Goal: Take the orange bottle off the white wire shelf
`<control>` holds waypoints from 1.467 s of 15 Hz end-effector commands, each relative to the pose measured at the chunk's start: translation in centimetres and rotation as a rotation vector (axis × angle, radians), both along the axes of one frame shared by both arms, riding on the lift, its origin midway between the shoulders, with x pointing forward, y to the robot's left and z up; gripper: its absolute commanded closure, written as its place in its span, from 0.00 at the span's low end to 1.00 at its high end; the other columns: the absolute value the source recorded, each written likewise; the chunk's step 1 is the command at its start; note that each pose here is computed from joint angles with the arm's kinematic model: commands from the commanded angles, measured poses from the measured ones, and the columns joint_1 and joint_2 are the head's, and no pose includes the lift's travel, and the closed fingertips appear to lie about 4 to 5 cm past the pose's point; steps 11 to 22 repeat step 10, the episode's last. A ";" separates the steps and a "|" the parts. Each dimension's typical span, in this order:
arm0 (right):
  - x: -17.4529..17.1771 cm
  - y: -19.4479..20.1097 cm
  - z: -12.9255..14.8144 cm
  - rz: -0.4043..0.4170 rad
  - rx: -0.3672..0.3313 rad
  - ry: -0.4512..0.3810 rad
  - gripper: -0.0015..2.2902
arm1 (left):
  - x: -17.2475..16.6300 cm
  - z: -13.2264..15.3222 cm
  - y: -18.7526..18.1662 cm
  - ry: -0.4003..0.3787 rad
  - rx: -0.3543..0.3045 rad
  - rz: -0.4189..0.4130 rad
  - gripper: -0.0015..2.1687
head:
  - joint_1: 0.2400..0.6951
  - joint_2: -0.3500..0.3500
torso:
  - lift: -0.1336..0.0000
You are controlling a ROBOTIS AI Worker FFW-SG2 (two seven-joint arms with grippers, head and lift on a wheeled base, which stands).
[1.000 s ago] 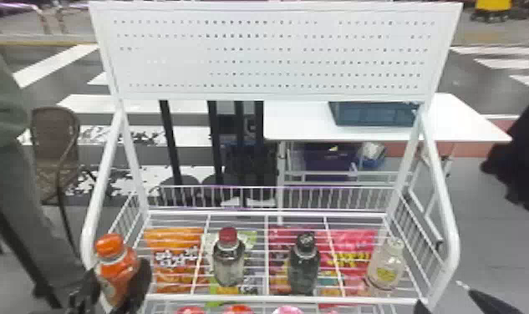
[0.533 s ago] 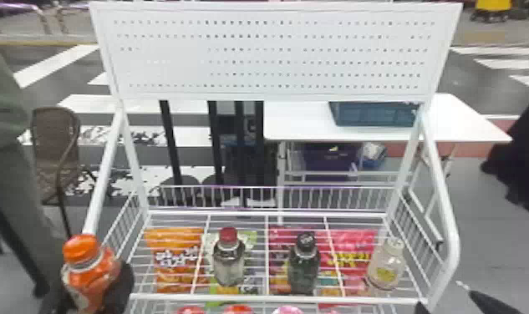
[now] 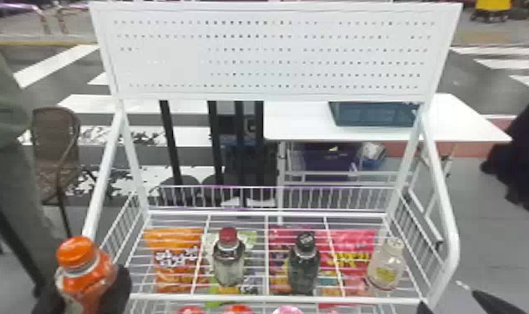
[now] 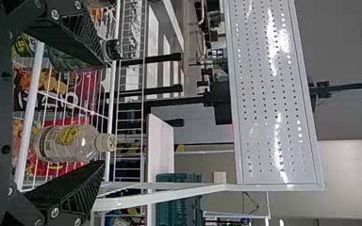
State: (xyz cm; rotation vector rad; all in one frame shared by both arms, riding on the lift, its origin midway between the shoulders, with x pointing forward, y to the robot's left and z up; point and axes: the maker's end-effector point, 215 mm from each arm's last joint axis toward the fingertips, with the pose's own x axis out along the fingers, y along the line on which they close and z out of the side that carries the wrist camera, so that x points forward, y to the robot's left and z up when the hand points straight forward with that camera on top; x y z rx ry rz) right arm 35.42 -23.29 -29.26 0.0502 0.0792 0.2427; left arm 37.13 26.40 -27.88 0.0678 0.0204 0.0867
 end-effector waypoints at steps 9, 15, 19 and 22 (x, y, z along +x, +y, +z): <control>0.1 0.0 0.0 -0.001 0.005 -0.001 0.07 | 0.1 0.1 0.1 -0.004 -0.013 -0.001 0.41 | 0.57 0.50 | 1.00; 0.1 0.0 0.0 0.000 0.004 -0.003 0.07 | 0.1 0.1 0.1 -0.004 -0.013 -0.001 0.41 | 0.57 0.50 | 1.00; 0.1 0.0 0.0 0.000 0.004 -0.003 0.07 | 0.1 0.1 0.1 -0.004 -0.013 -0.001 0.41 | 0.57 0.50 | 1.00; 0.1 0.0 0.0 0.000 0.004 -0.003 0.07 | 0.1 0.1 0.1 -0.004 -0.013 -0.001 0.41 | 0.57 0.50 | 1.00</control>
